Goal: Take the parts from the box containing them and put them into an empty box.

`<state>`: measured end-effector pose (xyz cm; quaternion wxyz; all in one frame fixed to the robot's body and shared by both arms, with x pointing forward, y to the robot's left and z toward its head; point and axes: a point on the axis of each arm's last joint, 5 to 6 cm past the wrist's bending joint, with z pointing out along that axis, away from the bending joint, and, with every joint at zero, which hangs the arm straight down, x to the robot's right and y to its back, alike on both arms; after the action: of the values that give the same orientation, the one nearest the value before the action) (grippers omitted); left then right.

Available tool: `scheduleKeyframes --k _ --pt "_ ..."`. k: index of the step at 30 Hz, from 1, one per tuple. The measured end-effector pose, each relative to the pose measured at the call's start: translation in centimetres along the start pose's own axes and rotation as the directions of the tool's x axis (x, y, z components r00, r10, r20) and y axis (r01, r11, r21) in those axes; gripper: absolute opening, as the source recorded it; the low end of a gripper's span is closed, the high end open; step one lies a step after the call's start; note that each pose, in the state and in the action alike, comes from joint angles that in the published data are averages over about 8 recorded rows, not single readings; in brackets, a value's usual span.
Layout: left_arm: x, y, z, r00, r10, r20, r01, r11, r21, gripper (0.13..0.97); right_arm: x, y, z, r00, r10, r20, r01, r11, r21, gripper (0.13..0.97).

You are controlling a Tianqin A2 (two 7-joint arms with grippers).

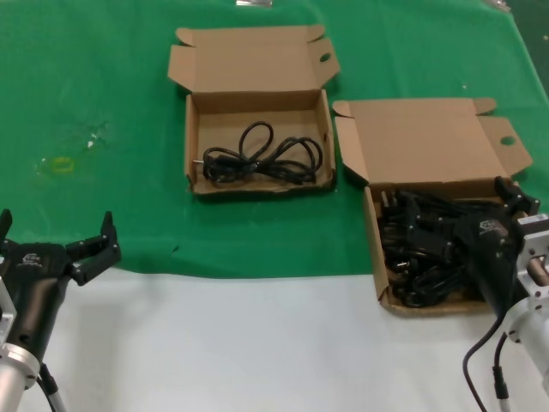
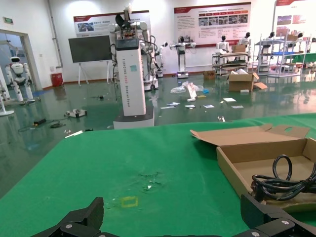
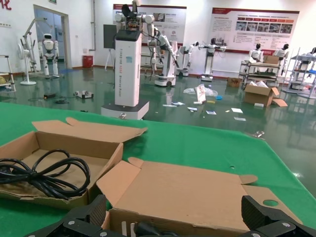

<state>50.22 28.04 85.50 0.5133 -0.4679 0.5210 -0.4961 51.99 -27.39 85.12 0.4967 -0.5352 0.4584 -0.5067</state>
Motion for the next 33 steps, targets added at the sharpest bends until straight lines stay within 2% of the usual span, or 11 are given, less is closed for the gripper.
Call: scheduleKeyframes --k 33 --pt "0.0 0.0 0.0 1.0 0.0 0.0 0.0 1.0 0.0 0.966 0.0 0.0 0.0 1.0 0.0 0.0 0.0 1.0 0.0 0.966"
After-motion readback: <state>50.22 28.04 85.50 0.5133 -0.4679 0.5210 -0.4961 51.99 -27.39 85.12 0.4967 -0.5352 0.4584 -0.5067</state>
